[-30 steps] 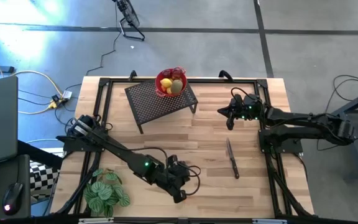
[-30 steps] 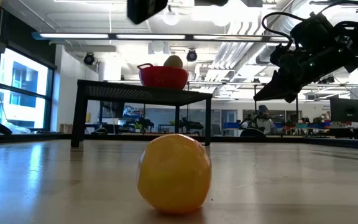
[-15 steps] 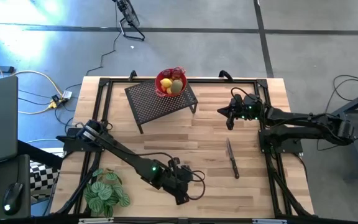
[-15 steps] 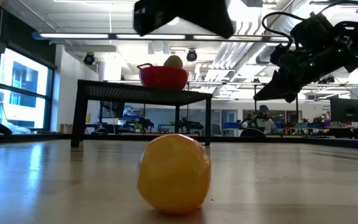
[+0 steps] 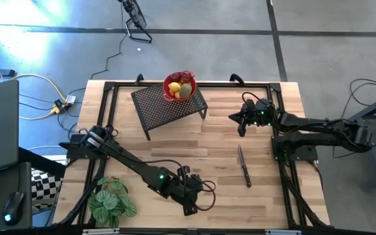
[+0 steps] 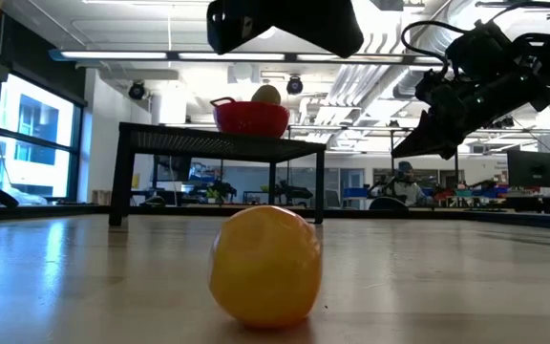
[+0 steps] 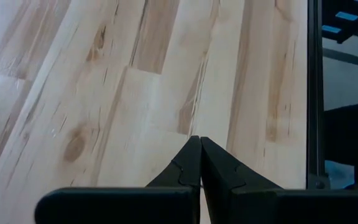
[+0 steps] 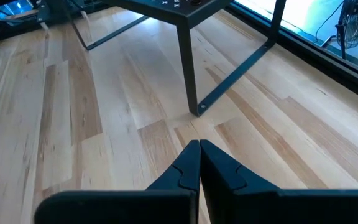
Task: Pick & Place Fruit
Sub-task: Put the pear into the red strainer bowl on the shelf
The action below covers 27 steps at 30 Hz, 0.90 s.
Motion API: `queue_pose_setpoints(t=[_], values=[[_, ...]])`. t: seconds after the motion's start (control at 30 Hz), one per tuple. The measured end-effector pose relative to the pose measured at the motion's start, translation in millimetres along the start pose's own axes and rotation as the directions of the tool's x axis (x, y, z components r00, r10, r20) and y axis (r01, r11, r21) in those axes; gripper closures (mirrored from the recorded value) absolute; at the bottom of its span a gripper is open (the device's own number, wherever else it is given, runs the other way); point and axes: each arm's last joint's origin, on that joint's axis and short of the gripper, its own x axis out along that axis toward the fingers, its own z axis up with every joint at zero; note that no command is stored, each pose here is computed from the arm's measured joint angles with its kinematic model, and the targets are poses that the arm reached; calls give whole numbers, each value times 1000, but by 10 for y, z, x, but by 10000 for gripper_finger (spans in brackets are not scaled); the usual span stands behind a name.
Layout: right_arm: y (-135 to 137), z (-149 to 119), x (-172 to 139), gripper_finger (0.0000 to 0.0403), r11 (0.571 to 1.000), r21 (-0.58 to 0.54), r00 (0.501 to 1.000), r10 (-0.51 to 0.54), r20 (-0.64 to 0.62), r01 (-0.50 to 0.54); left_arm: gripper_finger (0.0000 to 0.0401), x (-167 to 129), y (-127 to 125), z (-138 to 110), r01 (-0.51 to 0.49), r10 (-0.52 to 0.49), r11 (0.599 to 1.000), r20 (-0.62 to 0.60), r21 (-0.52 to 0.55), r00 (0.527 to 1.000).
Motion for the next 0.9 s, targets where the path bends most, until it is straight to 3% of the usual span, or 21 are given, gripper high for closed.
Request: queue_pose_setpoints(t=[0.47, 0.6, 0.9], values=[[-1, -16, 0, 400, 1000, 3, 1000, -1, -17, 1, 385, 11, 13, 35, 13, -14, 999, 13, 41, 1000], [-3, -33, -1, 400, 1000, 26, 999, -2, -33, 3, 344, 11, 11, 31, 13, -14, 996, 11, 83, 1000], [-4, -49, -1, 400, 999, 33, 999, -4, -51, 6, 213, 11, 9, 28, 23, -24, 996, 3, 85, 1000]])
